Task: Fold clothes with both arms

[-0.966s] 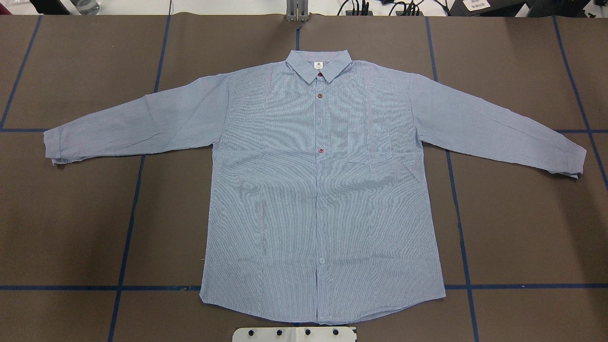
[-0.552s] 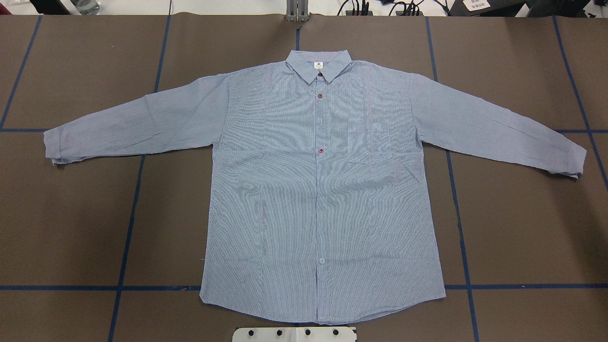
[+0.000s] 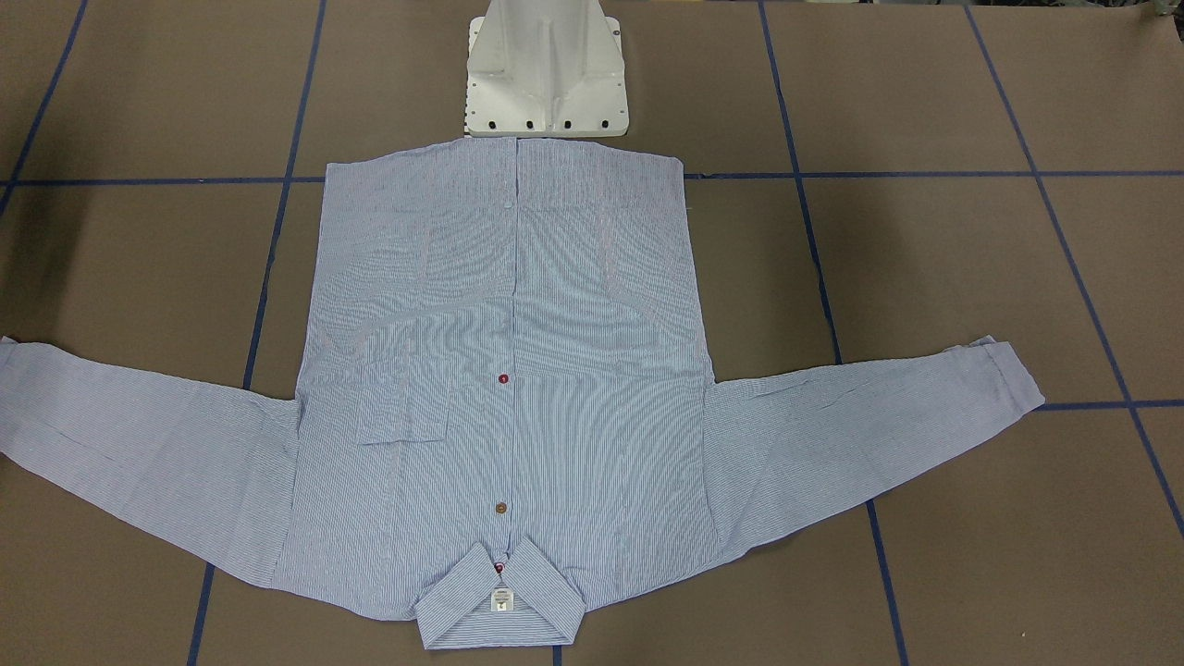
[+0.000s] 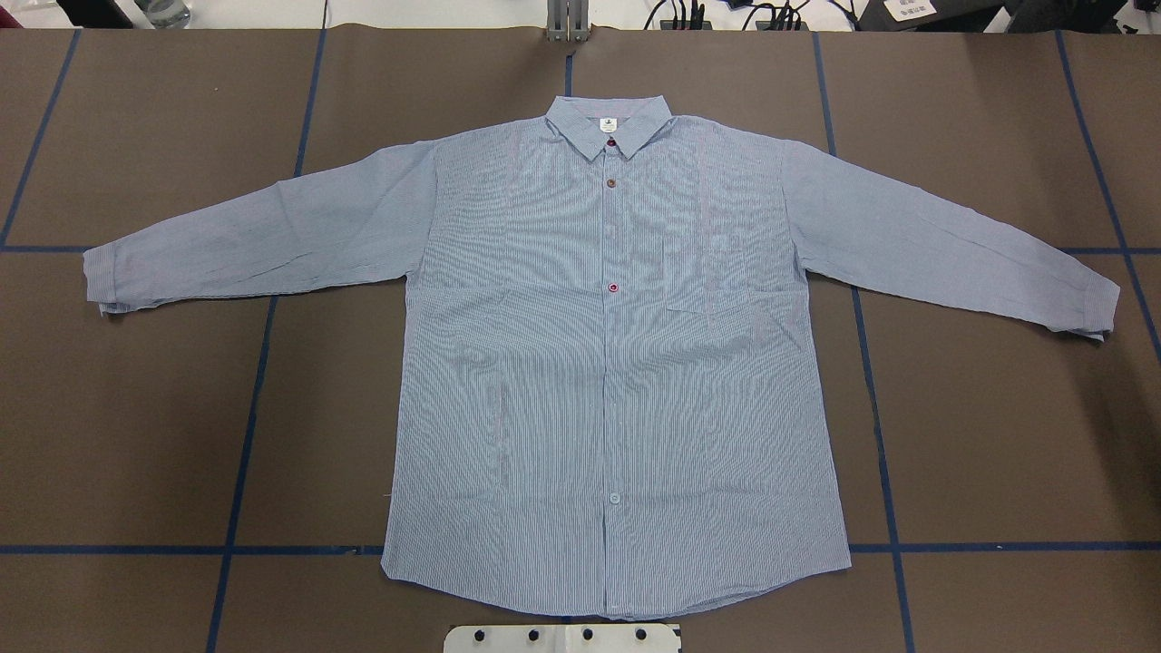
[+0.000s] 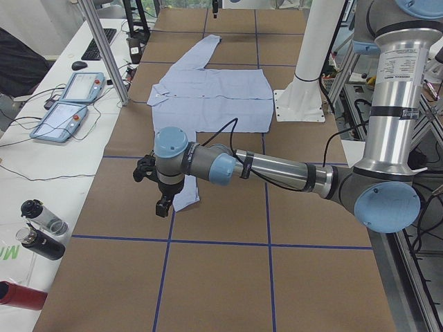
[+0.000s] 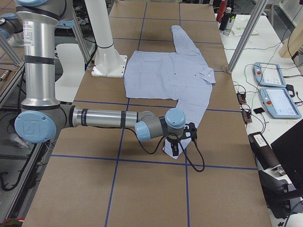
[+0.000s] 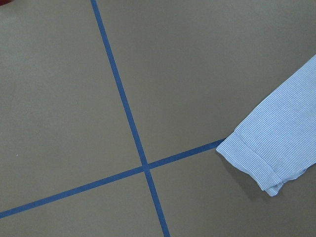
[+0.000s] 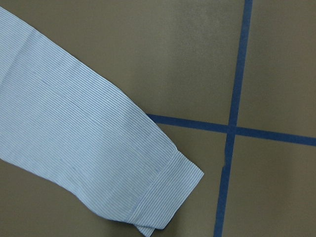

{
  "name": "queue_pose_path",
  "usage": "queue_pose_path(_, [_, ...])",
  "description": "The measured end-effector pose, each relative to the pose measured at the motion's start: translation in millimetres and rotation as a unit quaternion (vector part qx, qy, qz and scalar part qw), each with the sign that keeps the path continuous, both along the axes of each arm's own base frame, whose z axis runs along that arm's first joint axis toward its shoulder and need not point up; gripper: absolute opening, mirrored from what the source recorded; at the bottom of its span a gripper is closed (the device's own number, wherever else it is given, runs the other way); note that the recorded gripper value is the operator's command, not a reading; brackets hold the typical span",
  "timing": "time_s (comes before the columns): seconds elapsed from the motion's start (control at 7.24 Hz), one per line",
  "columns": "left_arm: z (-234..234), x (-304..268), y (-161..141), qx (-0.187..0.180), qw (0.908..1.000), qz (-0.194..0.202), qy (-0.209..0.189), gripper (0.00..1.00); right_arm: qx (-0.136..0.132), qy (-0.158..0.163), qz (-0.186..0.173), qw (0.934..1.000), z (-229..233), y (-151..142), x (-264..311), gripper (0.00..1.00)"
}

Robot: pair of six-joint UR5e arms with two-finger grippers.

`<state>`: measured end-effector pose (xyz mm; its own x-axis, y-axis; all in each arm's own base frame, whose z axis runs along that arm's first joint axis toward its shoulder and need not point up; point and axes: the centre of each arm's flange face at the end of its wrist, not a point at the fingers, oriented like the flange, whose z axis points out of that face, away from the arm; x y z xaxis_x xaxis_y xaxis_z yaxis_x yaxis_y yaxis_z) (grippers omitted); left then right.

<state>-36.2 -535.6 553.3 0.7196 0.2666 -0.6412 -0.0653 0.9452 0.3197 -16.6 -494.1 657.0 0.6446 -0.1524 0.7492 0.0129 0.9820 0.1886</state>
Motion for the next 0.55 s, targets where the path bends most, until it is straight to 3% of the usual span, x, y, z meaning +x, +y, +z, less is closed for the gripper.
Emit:
queue_pose_path(0.14, [-10.3, 0.9, -4.8, 0.003, 1.0000, -0.007, 0.002, 0.99, 0.007, -0.005, 0.003, 1.0000, 12.0, 0.5, -15.1, 1.00])
queue_pose_path(0.55, [-16.8, 2.0, -10.6, 0.003, 0.9999, -0.011, 0.005, 0.99, -0.012, -0.007, 0.033, 0.9994, 24.0, 7.0, -58.6, 1.00])
